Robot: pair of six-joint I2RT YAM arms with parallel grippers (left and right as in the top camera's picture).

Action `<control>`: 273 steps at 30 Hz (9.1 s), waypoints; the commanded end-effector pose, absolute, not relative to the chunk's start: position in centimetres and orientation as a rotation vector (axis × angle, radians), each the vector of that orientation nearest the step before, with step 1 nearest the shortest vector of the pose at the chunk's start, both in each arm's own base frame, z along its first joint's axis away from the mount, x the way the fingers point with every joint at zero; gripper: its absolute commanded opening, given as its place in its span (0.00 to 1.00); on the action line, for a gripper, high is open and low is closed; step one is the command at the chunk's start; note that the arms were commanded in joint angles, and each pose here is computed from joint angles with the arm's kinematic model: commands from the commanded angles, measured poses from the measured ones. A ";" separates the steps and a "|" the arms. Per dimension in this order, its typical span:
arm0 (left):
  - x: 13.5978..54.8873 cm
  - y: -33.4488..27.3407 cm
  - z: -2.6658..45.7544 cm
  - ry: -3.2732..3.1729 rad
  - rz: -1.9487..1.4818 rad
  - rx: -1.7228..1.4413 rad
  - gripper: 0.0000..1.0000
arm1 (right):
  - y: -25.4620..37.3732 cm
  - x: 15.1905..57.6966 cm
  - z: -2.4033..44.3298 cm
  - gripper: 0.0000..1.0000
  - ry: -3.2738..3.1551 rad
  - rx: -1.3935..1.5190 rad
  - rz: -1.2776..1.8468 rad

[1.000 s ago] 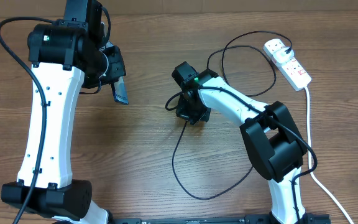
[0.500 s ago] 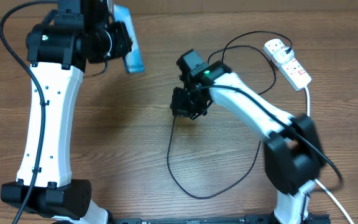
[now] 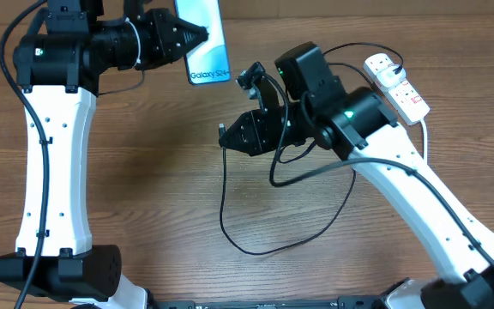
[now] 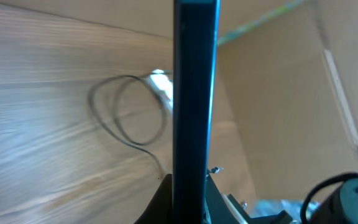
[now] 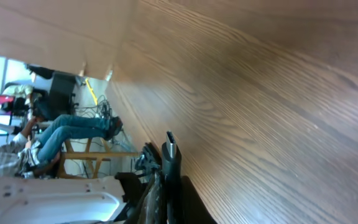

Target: Plug charger to phone and switch on socket

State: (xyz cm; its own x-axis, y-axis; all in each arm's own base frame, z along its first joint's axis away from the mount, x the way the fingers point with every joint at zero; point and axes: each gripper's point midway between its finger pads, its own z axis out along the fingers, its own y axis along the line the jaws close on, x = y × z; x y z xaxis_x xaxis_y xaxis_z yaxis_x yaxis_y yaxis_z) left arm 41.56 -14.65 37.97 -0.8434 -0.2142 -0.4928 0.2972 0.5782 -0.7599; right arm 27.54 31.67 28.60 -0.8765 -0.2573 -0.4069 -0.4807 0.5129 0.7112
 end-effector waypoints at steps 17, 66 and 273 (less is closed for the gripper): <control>35.7 -18.1 43.9 1.980 -1.704 0.513 0.04 | 31.7 26.6 37.1 0.04 2.142 -0.741 1.392; 35.7 -18.0 44.6 1.937 -1.711 0.551 0.04 | 30.9 27.2 39.8 0.04 2.035 -0.739 1.491; 34.5 -16.1 46.4 1.865 -1.861 0.564 0.04 | 32.0 27.6 43.5 0.04 1.874 -0.733 1.556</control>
State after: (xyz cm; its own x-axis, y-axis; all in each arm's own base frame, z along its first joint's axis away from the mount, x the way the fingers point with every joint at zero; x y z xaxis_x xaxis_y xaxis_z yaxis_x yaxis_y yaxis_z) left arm 35.47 -15.93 45.63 -0.8284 -0.0406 -0.5587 0.5569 0.0484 -0.8292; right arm 27.44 33.05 40.75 -0.7346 -0.1026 -0.6707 -0.6775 0.1643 0.7169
